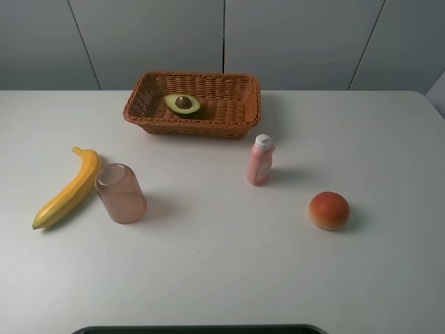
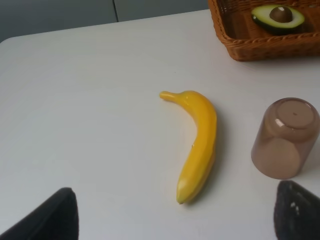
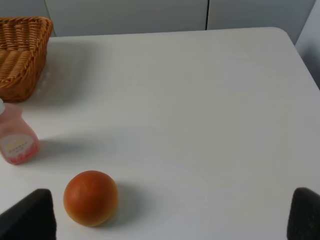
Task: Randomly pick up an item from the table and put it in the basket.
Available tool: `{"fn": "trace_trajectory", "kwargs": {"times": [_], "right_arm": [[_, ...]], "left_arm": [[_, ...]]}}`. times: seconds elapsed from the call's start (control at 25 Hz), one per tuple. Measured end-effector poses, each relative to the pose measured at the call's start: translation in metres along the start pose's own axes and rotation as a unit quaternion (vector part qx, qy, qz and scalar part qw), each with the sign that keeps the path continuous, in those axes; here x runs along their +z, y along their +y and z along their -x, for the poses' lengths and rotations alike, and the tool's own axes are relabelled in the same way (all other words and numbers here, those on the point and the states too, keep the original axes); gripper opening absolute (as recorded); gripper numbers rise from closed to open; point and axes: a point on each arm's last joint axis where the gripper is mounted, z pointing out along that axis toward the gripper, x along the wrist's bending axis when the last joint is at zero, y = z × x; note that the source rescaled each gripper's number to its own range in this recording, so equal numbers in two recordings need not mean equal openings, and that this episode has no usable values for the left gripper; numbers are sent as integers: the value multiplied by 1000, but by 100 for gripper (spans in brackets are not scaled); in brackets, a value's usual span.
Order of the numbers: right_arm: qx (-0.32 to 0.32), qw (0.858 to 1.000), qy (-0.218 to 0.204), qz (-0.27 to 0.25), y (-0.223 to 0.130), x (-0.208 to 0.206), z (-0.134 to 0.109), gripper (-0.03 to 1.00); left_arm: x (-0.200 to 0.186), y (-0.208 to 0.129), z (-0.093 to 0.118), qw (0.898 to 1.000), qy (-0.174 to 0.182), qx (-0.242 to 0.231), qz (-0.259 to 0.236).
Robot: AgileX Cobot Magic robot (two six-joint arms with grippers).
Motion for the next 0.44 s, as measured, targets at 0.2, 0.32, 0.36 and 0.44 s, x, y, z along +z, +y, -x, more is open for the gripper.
{"fn": "trace_trajectory", "kwargs": {"times": [0.2, 0.32, 0.36, 0.44], "right_arm": [[0, 1000, 0, 0, 0, 0, 0, 99], [0, 1000, 0, 0, 0, 0, 0, 99], [0, 1000, 0, 0, 0, 0, 0, 99], [0, 1000, 0, 0, 0, 0, 0, 99]], "left_arm": [[0, 0, 0, 1000, 0, 0, 0], [0, 0, 0, 1000, 0, 0, 0], [0, 0, 0, 1000, 0, 0, 0], [0, 0, 0, 1000, 0, 0, 0]]}}
